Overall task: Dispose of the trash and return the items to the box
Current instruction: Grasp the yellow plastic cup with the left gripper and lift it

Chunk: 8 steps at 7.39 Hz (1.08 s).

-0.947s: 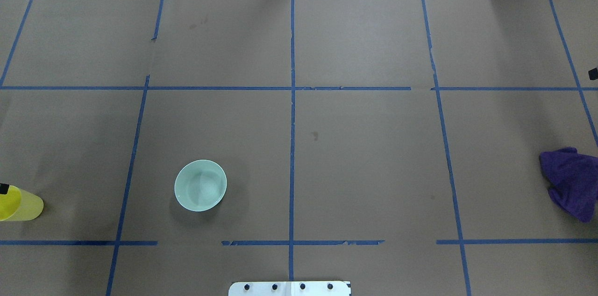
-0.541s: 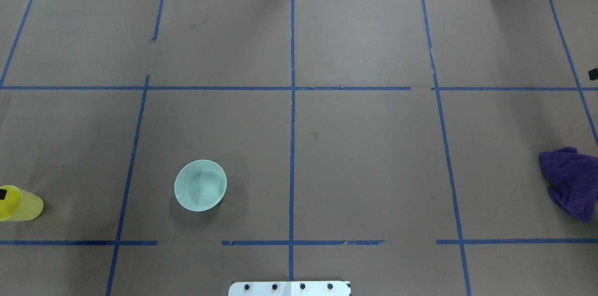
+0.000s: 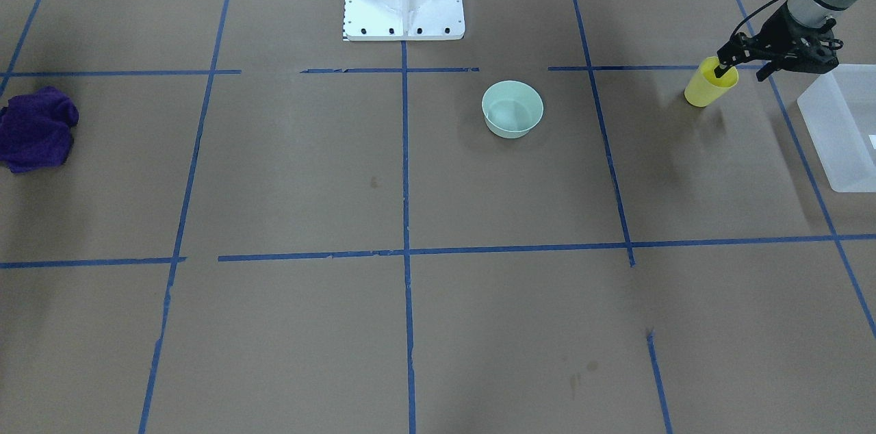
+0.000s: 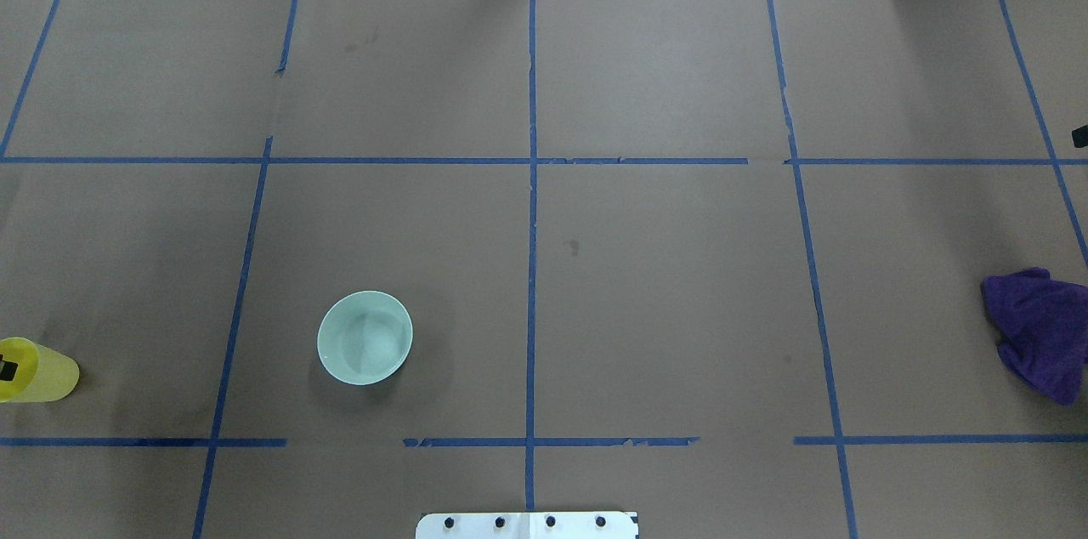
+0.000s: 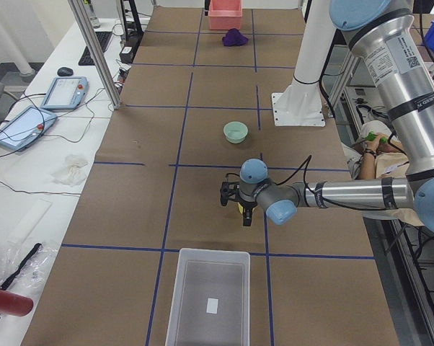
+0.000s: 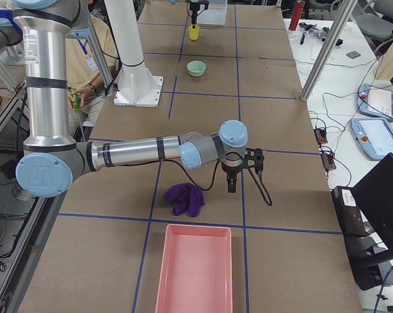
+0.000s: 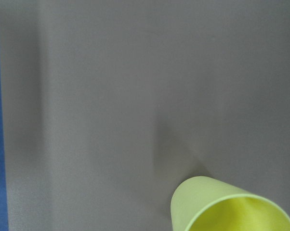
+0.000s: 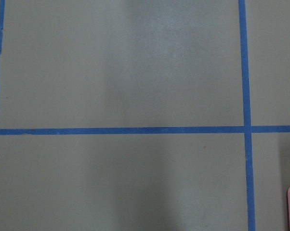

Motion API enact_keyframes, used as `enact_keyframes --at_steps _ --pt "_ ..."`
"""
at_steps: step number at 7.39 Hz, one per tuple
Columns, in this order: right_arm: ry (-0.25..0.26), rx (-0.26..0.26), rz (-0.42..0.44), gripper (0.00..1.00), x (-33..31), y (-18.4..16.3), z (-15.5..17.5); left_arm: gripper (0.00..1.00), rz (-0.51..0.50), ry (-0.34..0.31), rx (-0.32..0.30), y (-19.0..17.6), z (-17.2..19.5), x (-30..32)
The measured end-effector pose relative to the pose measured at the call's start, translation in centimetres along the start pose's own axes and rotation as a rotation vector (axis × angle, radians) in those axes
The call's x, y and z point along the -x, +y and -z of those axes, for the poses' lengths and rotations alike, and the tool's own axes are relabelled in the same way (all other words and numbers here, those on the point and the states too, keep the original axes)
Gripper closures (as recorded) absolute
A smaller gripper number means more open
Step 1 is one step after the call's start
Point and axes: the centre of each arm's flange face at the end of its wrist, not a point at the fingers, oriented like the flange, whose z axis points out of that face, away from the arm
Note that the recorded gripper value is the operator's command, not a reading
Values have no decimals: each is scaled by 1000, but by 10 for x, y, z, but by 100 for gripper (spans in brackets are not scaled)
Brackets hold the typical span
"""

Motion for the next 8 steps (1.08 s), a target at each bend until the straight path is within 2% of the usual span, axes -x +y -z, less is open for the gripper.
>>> enact_keyframes --at_steps 1,2,4,8 --pt "0 -1 0 0 0 0 0 15 -7 -1 11 1 -4 -1" --pt "1 -1 1 0 1 -1 0 41 -14 -2 21 2 -9 -2" --pt "1 -1 1 0 1 -1 0 100 -25 -3 33 2 -16 -5" --pt "0 -3 4 0 3 -2 1 100 -31 -17 26 -5 -27 -5"
